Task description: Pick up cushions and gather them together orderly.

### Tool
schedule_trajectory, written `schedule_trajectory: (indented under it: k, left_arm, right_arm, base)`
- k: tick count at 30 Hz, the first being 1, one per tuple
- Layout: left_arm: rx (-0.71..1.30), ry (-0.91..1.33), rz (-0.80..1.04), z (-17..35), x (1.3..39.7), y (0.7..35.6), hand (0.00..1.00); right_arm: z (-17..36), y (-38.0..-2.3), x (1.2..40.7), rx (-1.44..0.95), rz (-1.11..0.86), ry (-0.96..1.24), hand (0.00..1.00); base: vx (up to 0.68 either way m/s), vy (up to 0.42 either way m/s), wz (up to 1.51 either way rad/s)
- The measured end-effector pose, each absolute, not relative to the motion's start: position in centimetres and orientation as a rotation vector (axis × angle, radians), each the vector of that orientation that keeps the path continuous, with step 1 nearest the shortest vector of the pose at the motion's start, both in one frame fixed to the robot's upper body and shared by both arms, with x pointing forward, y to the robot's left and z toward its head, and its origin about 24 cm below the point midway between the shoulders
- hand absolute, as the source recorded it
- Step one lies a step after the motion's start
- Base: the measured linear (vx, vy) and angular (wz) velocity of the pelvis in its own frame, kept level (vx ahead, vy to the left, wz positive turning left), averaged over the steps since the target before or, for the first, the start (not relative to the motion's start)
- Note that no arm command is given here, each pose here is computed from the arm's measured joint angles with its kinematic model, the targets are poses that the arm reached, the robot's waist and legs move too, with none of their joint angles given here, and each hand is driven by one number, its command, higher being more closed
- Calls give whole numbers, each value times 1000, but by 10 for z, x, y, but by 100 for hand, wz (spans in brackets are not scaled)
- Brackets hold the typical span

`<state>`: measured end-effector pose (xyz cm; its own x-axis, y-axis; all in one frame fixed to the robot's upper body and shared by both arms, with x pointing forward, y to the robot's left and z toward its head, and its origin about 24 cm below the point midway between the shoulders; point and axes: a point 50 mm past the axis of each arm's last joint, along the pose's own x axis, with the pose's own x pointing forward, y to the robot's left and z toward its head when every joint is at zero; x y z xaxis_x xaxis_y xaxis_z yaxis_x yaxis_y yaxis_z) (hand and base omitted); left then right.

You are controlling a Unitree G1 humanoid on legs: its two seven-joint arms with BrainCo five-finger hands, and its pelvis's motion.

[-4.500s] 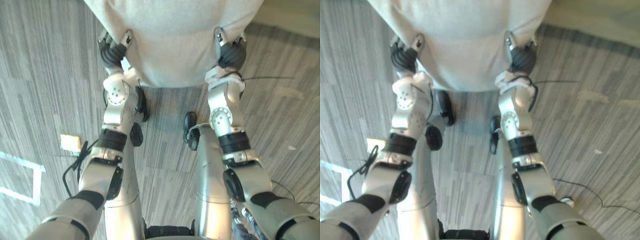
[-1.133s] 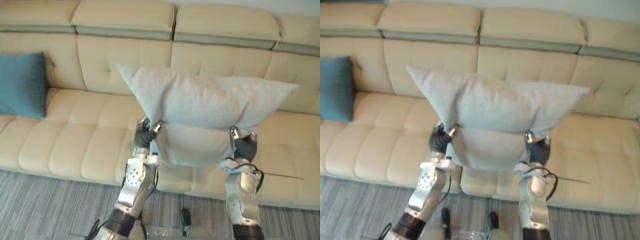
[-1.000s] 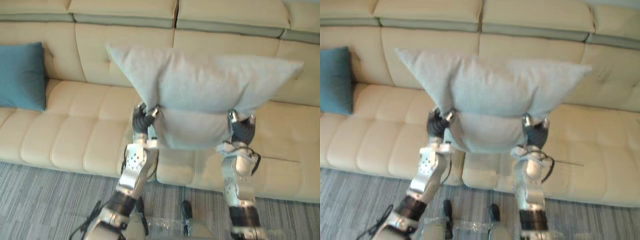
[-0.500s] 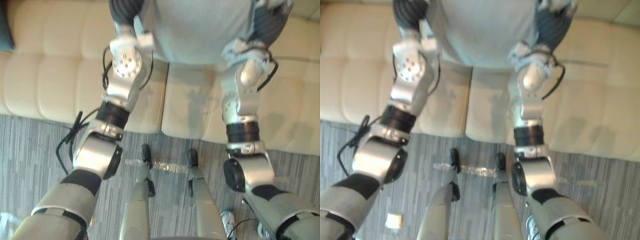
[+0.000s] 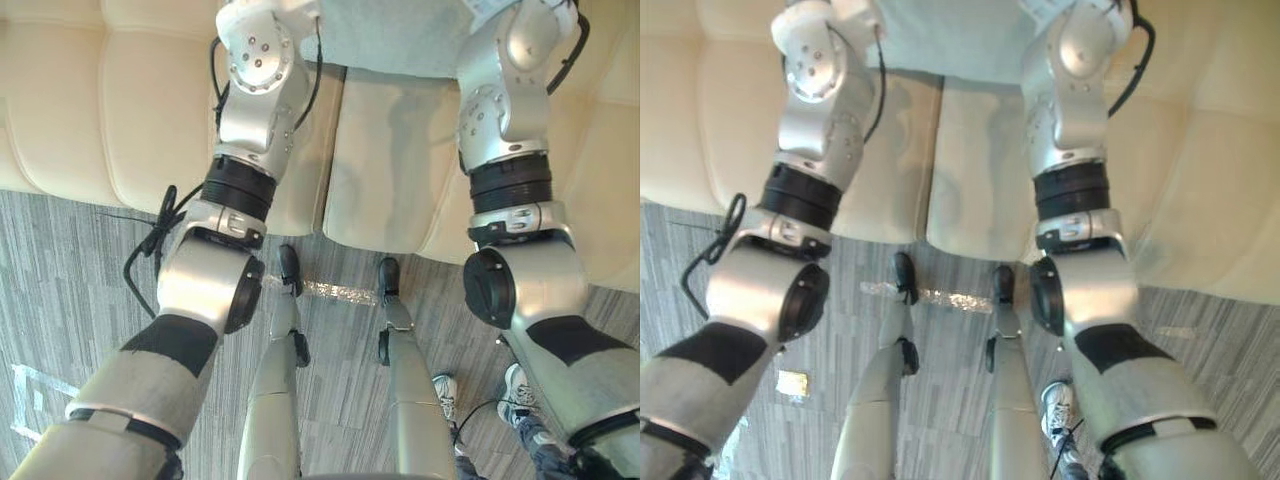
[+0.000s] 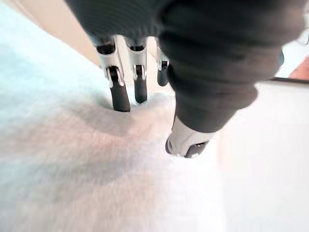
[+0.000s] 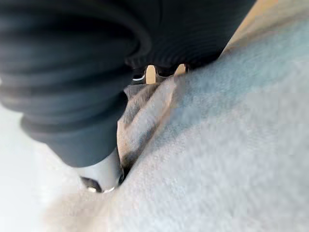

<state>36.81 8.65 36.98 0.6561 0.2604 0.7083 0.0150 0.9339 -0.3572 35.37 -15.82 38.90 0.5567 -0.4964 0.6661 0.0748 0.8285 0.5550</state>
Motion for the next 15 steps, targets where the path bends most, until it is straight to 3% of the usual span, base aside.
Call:
schedule_trajectory:
  k: [7,15]
  left_arm:
    - [-236,-741,172,315,378,105,0]
    - [-113,-709,229,241,351,166,0]
  right_arm:
    - [303,-252,335,483,-562,-892,0]
    - [183,-302,277,228,-612,-680,0]
  base:
    - [46,-49,17]
    - [108,-5,2]
